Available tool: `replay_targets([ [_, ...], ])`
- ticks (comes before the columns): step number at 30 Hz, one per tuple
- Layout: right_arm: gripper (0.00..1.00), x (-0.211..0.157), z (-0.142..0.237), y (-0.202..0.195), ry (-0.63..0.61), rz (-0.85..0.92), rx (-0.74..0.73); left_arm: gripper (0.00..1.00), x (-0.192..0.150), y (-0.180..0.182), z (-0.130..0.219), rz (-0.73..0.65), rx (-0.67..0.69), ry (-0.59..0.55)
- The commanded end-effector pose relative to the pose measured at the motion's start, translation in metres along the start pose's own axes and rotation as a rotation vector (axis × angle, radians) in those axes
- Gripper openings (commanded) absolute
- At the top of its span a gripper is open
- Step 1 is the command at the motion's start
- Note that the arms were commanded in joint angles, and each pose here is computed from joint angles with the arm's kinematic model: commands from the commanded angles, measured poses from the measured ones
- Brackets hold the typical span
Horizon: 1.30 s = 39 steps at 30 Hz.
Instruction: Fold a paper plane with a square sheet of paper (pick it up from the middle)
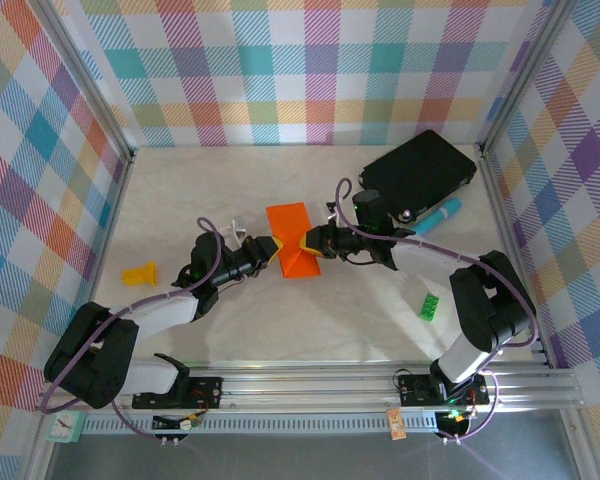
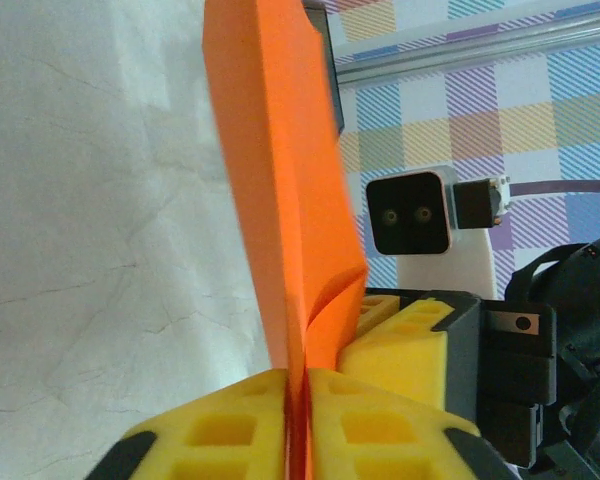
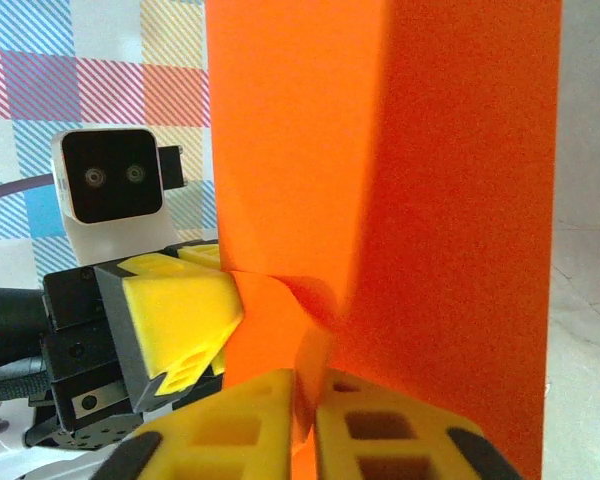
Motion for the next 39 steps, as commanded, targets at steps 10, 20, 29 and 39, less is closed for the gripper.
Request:
replay_targets([
  [10,0.69,0.026,0.034,-0.025,-0.245,-0.041,-0.194,0.00,0.008,0.029,0.016,-0.072,0.237,0.073],
  [20,0.89,0.042,0.061,-0.037,-0.434,0.011,-0.373,0.00,0.032,0.044,0.081,-0.369,0.903,0.349],
  [29,0.89,0.047,0.071,-0.050,-0.475,-0.008,-0.446,0.00,0.071,0.040,0.104,-0.598,1.388,0.434],
  [39,0.89,0.044,0.089,-0.064,-0.525,-0.034,-0.507,0.00,0.046,0.051,0.031,-0.785,1.513,0.564],
])
Point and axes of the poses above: each hand's point on the last joint's axis, 136 mm out from that joint toward the fingers, its own z axis back along the fingers, its own y axis along the line the jaws close on, x = y × z, the point moved 4 cm from there along z, back along the fingers, and after that the axes turned 15 degrees about -z, right-handed, at the moved point
